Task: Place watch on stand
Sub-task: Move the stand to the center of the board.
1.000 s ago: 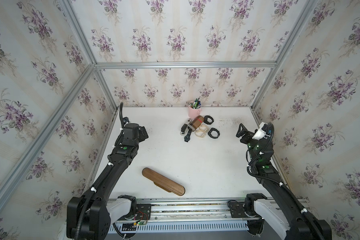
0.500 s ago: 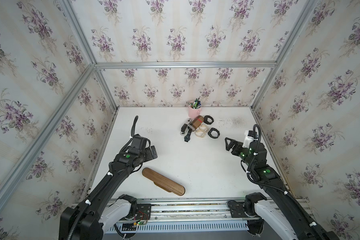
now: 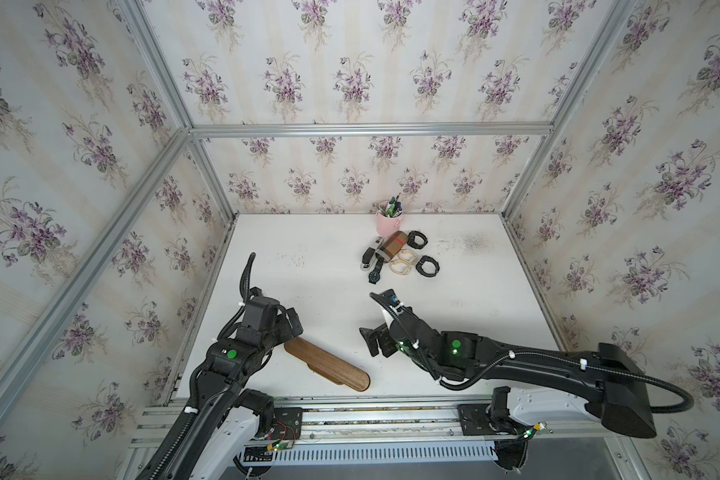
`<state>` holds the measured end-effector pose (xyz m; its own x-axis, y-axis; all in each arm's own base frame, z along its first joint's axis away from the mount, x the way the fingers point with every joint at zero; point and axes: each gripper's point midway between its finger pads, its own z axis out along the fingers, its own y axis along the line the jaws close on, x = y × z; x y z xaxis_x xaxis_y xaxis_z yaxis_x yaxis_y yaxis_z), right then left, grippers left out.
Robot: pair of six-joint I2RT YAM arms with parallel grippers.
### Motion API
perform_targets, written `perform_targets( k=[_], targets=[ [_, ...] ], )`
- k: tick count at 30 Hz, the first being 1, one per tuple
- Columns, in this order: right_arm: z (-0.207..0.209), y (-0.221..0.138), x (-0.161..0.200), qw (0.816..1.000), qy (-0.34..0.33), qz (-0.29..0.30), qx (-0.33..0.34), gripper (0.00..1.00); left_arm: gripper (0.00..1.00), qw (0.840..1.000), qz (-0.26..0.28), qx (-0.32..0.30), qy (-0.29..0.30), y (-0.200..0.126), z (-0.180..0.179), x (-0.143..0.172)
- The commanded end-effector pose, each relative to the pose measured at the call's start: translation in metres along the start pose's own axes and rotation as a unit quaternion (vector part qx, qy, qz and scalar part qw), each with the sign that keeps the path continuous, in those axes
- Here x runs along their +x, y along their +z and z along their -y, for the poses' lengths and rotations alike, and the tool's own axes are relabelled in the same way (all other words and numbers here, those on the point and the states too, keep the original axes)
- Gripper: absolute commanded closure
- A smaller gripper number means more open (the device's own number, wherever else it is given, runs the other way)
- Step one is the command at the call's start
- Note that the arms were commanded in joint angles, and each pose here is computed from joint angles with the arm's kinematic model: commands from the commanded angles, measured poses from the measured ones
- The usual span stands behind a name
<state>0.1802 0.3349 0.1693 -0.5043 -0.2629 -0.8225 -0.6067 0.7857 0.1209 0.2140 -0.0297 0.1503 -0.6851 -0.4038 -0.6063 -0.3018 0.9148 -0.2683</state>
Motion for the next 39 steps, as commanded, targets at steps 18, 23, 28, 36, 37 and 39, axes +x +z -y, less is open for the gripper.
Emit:
perform_targets(
  k=[18, 23, 28, 36, 37, 39],
  targets=[
    [-0.112, 0.049, 0.069, 0.979, -0.162, -0.116, -0.048, 0.19, 0.0, 0.993, 0.106, -0.035, -0.023, -0.037, -0.025, -0.031],
    [-0.115, 0.057, 0.079, 0.972, -0.184, -0.134, -0.052, 0.28, 0.0, 0.993, 0.108, -0.038, -0.021, -0.035, -0.025, -0.032],
    [-0.11, 0.061, 0.083, 0.969, -0.2, -0.139, -0.04, 0.38, 0.0, 0.993, 0.107, -0.039, -0.02, -0.033, -0.025, -0.032],
    [-0.096, 0.064, 0.084, 0.97, -0.192, -0.142, -0.033, 0.61, 0.0, 0.995, 0.099, -0.023, -0.014, -0.027, -0.018, -0.03],
    [-0.094, 0.064, 0.083, 0.971, -0.191, -0.141, -0.032, 0.62, 0.0, 0.995, 0.097, -0.022, -0.014, -0.026, -0.017, -0.03],
    [-0.088, 0.062, 0.08, 0.973, -0.185, -0.136, -0.026, 0.65, 0.0, 0.995, 0.092, -0.022, -0.013, -0.023, -0.016, -0.029]
  ],
)
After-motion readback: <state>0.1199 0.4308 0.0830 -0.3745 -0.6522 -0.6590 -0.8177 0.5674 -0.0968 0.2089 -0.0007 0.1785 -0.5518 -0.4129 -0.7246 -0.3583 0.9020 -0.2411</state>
